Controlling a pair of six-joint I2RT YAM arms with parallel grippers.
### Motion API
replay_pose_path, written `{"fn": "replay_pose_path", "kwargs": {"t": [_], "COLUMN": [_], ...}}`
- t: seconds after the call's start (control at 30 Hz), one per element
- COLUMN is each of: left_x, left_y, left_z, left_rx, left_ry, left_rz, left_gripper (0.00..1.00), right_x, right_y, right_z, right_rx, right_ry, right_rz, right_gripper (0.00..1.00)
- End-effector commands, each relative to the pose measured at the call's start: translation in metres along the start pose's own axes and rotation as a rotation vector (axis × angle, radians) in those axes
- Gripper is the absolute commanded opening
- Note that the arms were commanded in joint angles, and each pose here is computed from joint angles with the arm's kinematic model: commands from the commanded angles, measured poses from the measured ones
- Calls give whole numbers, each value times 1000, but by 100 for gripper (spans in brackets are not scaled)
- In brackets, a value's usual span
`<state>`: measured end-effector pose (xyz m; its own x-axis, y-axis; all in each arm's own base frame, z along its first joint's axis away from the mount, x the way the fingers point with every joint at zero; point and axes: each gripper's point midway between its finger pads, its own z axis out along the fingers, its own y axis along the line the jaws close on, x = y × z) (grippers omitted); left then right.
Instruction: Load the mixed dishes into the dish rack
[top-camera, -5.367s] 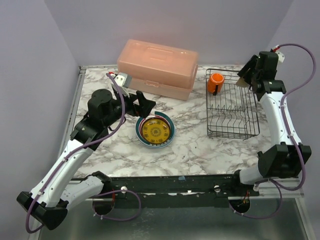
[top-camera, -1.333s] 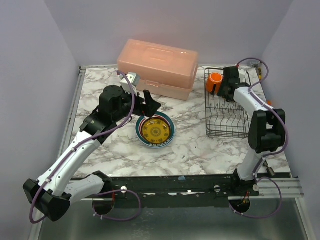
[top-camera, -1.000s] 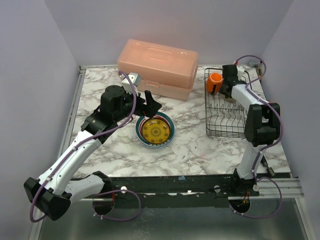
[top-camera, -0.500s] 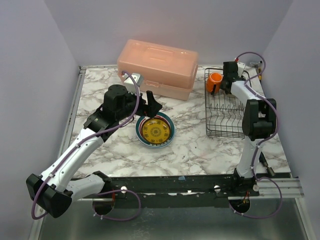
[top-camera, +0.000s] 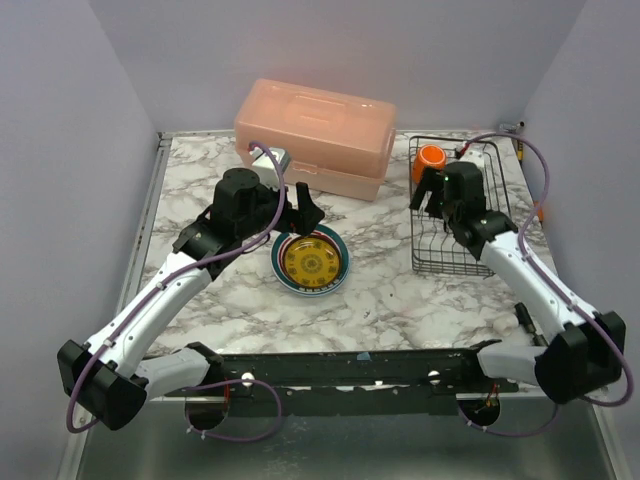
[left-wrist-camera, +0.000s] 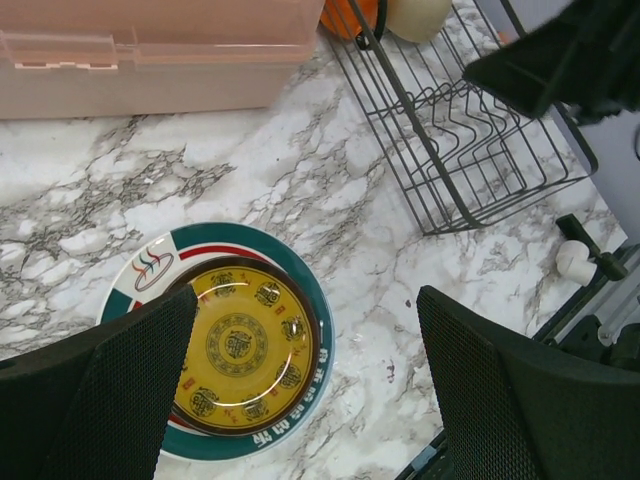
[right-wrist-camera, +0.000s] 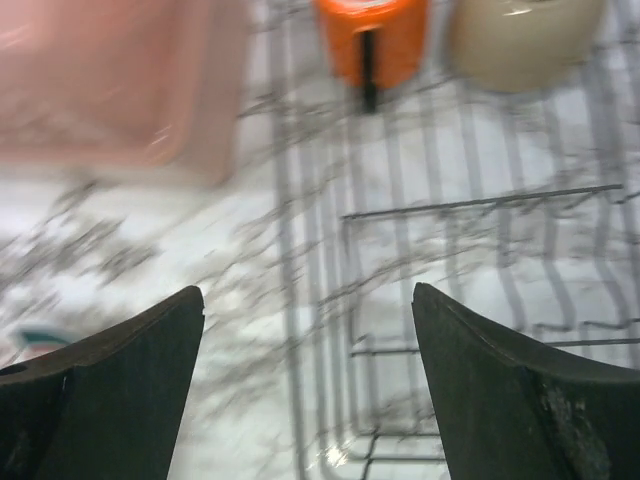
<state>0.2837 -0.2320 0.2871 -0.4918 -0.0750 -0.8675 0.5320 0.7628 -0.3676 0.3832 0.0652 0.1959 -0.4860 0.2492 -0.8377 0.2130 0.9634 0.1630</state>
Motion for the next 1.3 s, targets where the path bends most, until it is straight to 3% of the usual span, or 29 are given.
{"fn": "replay_pose_path", "kwargs": {"t": [0.0,0.27,0.43,0.53,0.73,0.87,1.07,1.27], "left_x": [3,7,6,15,80,105,122,129], "left_y": [1,5,-6,-14,-2,10,22,36], "left_z": [9,13,5,-4,-18,-26,-23,-16], "left_rx": [-4,-16,3,45,41,-18,-86,-141], "left_ry": [14,-7,-11,-34,20,77,185,165], "left_rz": [5,19,-119,-236,-412,-395,-326,-346], "left_gripper": [91,89,88,88,87,81,70,68], "right_x": [44,133,168,169,181,185,176,186], "right_y": [50,138,161,166,183,187,186,194], "right_z": [-40,-104,-120,-122,-117,-105,-80,-66], "right_rx": [-192,-428,-527,-572,-625,-590,-483,-446], "right_ry": [75,200,254,233,257,255,180,209], "right_rz": [-28,-121,-107,-61,-38,-57,-137,-163], "right_gripper": [88,87,82,73,56,45,38,28]}}
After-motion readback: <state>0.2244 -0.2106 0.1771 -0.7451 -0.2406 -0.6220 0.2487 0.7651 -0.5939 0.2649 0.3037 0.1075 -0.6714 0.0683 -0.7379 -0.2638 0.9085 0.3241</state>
